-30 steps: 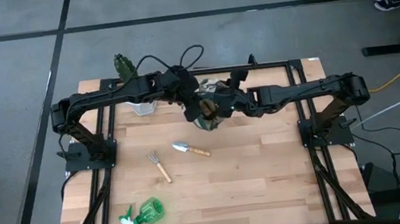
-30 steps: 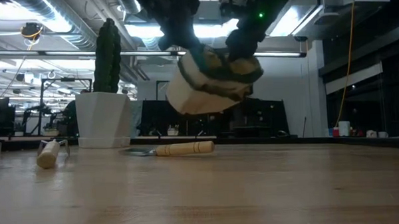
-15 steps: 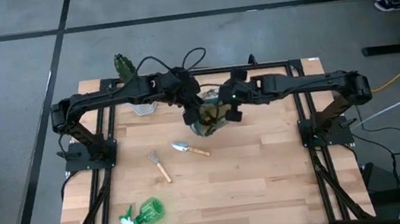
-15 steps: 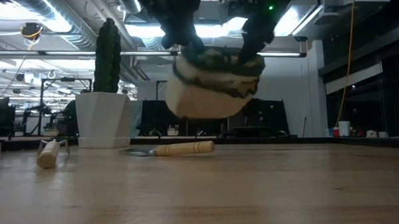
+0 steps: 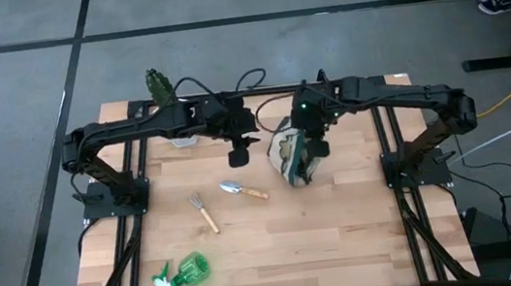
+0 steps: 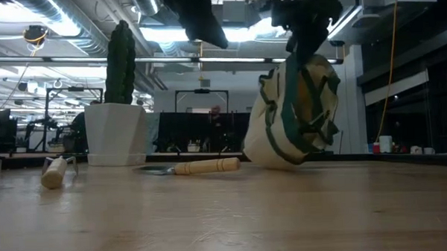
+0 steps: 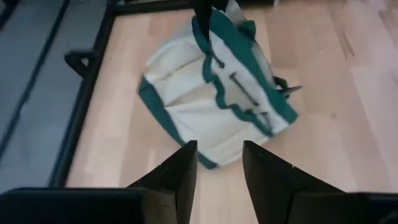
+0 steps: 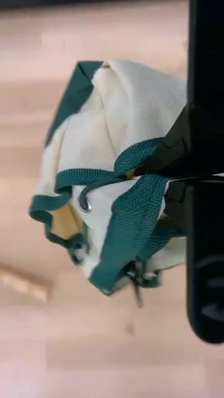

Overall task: Pick & Place Garden tools in Gardening bag
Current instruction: Adjust the gardening bag

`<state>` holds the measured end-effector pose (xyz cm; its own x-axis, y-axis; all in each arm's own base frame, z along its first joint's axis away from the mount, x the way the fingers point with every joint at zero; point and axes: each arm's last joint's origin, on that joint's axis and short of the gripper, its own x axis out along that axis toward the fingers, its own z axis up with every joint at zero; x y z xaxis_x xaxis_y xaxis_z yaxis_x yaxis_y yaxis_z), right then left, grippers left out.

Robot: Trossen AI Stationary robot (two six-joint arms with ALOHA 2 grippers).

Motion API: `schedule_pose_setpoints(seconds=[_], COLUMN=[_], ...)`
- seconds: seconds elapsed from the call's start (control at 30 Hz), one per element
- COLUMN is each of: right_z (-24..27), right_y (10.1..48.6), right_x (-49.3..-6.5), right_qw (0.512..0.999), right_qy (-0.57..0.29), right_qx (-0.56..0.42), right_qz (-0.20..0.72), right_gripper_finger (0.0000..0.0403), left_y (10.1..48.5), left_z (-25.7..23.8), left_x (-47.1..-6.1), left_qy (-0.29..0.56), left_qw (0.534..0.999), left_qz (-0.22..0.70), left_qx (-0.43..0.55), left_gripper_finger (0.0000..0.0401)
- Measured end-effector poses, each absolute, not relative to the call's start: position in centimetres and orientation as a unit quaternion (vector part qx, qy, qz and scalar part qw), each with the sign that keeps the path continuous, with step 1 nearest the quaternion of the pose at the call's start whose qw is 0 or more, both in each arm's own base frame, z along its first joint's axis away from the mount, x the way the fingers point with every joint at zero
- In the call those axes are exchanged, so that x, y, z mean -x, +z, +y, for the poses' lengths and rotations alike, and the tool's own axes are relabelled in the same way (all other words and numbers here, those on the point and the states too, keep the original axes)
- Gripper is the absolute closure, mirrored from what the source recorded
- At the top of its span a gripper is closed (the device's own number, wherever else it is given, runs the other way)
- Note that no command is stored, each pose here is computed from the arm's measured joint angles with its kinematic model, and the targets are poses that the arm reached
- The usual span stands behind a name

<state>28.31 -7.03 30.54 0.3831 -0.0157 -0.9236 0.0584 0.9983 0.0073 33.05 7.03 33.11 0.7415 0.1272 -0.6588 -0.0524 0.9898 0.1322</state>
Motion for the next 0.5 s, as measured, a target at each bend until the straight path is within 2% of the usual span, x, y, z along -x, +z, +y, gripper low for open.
schedule_pose_setpoints(seconds=[0.13,0.33,0.5], right_z=[-8.2,-10.2,-11.6], right_y=[30.5,30.6,30.7], right_x=[-27.8,-27.3,-26.9], right_qw=[0.833,0.838,0.846], right_qy=[0.019,-0.004,-0.002], right_qx=[-0.052,-0.073,-0.095], right_qz=[0.55,0.541,0.524], right_gripper_finger=[0.0402,0.0403,0.0403], left_y=[33.1,32.3,31.5], left_z=[6.2,3.9,1.7], left_x=[-33.1,-33.9,-34.8], left_qy=[0.022,-0.038,-0.045], left_qw=[0.925,0.905,0.875], left_qz=[0.363,0.372,0.38], left_qx=[-0.11,-0.204,-0.297], left_gripper_finger=[0.0292,0.0311,0.0321])
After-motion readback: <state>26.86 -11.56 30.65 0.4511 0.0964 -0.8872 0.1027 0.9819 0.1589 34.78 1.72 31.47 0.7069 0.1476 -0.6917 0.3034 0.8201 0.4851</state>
